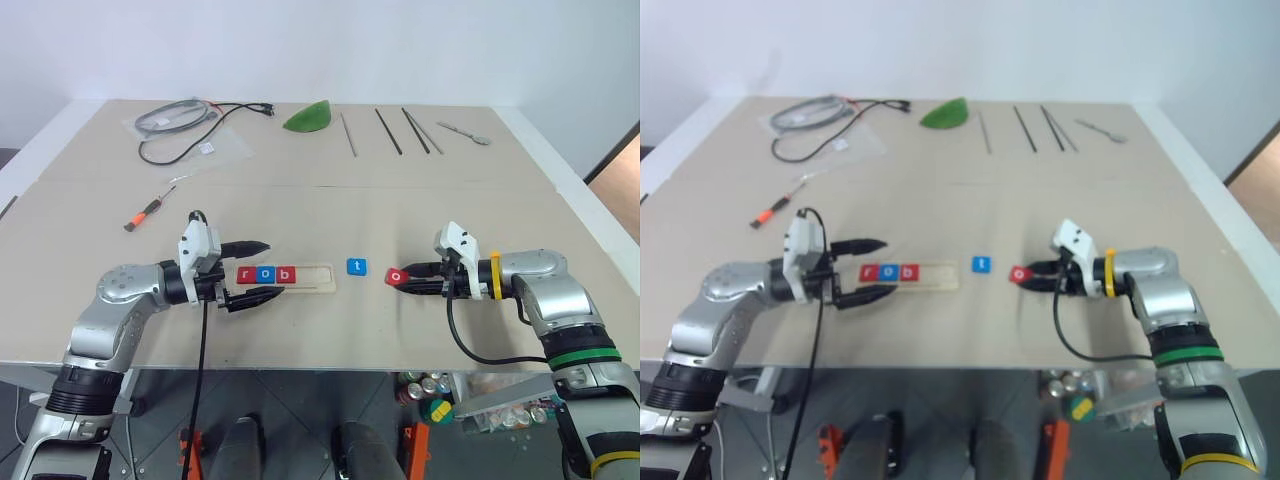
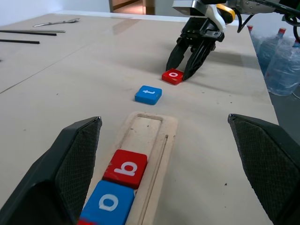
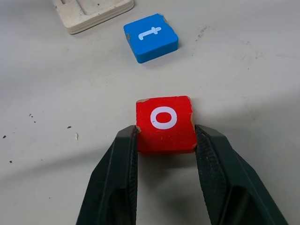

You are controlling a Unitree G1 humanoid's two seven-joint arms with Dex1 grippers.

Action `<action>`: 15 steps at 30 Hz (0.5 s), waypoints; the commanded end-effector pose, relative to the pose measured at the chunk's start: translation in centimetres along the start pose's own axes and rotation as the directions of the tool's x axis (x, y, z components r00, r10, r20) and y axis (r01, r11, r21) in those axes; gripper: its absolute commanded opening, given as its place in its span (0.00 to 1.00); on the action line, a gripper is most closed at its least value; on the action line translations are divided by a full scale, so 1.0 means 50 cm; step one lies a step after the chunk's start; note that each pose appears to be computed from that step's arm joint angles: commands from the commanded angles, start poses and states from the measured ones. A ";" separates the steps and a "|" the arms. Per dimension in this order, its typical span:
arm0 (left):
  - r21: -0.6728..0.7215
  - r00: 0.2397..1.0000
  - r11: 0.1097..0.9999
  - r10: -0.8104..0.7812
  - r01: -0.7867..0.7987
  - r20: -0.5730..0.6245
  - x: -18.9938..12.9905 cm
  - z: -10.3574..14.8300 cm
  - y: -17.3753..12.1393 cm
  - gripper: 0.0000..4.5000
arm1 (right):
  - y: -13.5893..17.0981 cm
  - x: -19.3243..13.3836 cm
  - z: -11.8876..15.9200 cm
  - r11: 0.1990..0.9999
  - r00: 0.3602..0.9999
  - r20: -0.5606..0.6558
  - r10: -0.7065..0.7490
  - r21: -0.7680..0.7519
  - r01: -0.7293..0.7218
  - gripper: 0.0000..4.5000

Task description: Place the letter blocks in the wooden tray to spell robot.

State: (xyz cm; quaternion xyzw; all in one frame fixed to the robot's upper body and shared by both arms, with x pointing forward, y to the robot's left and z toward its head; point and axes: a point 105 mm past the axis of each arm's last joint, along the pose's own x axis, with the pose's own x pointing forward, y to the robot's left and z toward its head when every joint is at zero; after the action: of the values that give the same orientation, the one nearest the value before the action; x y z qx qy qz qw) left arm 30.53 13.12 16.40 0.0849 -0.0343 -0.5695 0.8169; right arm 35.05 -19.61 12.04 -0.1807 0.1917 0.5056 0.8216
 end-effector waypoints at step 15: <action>0.009 0.999 1.000 0.024 -0.024 -0.043 -0.076 0.010 -0.009 1.00 | 0.077 0.125 0.204 0.922 0.975 -0.034 0.219 -0.320 -0.218 0.26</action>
State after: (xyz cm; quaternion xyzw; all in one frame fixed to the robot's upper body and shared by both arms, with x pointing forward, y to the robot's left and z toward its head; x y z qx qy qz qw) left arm 28.97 16.39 15.74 0.0910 0.0042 -0.5621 0.8220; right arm 35.50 -8.94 16.61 -0.2640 0.1342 0.6150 0.7308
